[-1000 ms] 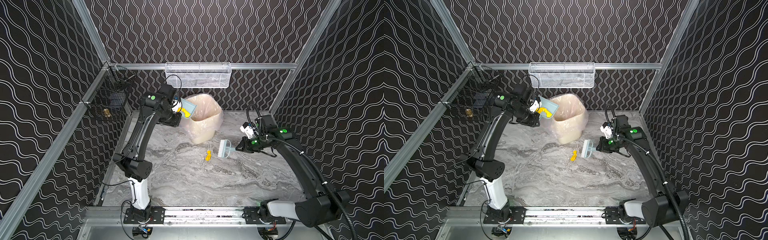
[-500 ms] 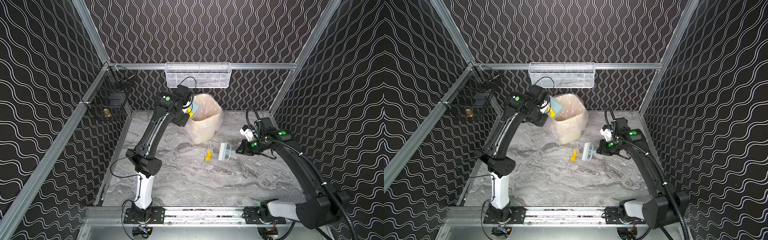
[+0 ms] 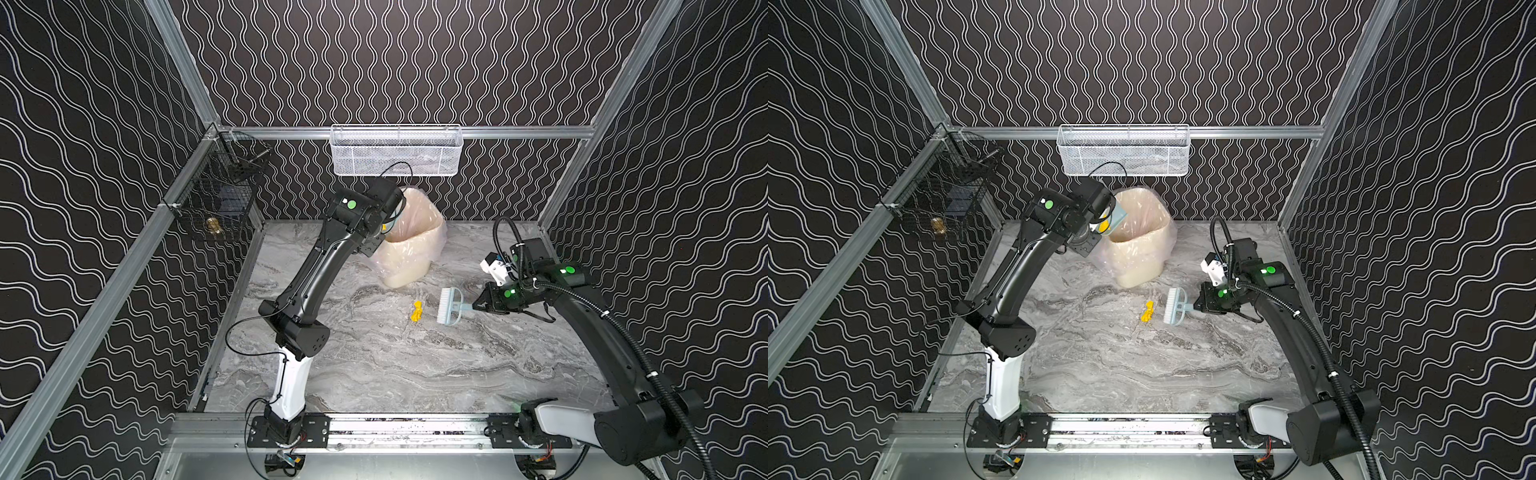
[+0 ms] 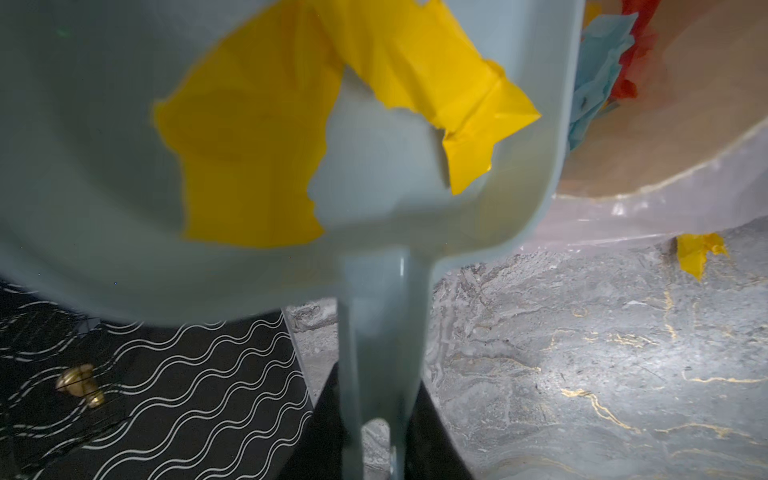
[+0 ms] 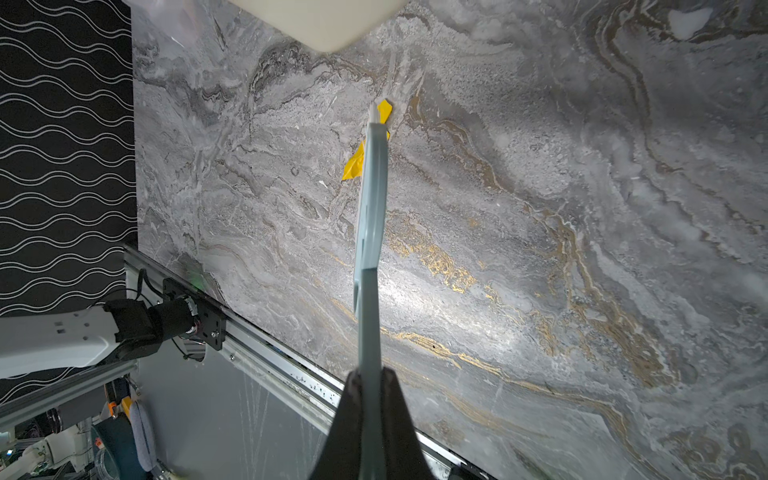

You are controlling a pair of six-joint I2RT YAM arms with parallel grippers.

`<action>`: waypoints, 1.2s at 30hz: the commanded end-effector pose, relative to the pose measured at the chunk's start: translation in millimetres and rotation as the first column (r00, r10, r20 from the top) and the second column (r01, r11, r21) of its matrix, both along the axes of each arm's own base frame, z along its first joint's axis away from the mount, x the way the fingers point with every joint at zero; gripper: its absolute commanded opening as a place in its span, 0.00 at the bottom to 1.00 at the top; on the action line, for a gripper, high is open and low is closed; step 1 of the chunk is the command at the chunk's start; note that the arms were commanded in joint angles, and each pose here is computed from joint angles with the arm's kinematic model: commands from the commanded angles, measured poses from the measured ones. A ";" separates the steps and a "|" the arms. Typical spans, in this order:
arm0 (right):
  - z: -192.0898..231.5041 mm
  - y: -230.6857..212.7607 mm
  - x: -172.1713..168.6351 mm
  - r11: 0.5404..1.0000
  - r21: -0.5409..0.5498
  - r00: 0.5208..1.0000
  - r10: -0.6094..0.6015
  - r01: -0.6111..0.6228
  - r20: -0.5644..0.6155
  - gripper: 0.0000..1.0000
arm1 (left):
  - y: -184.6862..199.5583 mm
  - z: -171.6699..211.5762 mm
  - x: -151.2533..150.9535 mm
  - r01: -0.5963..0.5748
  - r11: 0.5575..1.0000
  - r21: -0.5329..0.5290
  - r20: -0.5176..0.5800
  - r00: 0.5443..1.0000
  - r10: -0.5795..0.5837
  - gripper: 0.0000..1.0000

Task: Sweep away the paper scraps from the table
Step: 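Tip the teal dustpan over the bin with the left gripper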

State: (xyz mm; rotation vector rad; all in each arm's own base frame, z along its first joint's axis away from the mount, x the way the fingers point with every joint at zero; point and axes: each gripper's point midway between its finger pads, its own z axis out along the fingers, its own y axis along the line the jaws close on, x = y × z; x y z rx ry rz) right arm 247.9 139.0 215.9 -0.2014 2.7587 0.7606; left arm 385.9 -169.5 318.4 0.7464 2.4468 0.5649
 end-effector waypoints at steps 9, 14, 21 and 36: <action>1.2 0.8 -8.7 1.000 0.010 1.000 0.020 -0.020 -0.005 0.00 | 8.4 2.2 -9.5 0.068 0.950 0.305 -0.008 0.998 -0.069 0.00; 1.4 0.9 -10.3 1.000 0.015 1.000 0.020 -0.020 -0.004 0.00 | 4.2 10.4 -6.3 0.085 0.924 0.372 0.020 0.995 -0.099 0.00; 2.7 0.0 -11.2 1.000 0.011 1.000 0.021 -0.021 0.007 0.00 | 3.3 6.0 -5.8 0.126 0.871 0.474 -0.014 0.991 -0.136 0.00; 5.1 -2.0 -7.9 1.000 -0.002 0.999 0.018 -0.018 0.031 0.00 | -9.9 49.4 -19.2 0.103 0.942 0.319 0.137 0.979 -0.154 0.00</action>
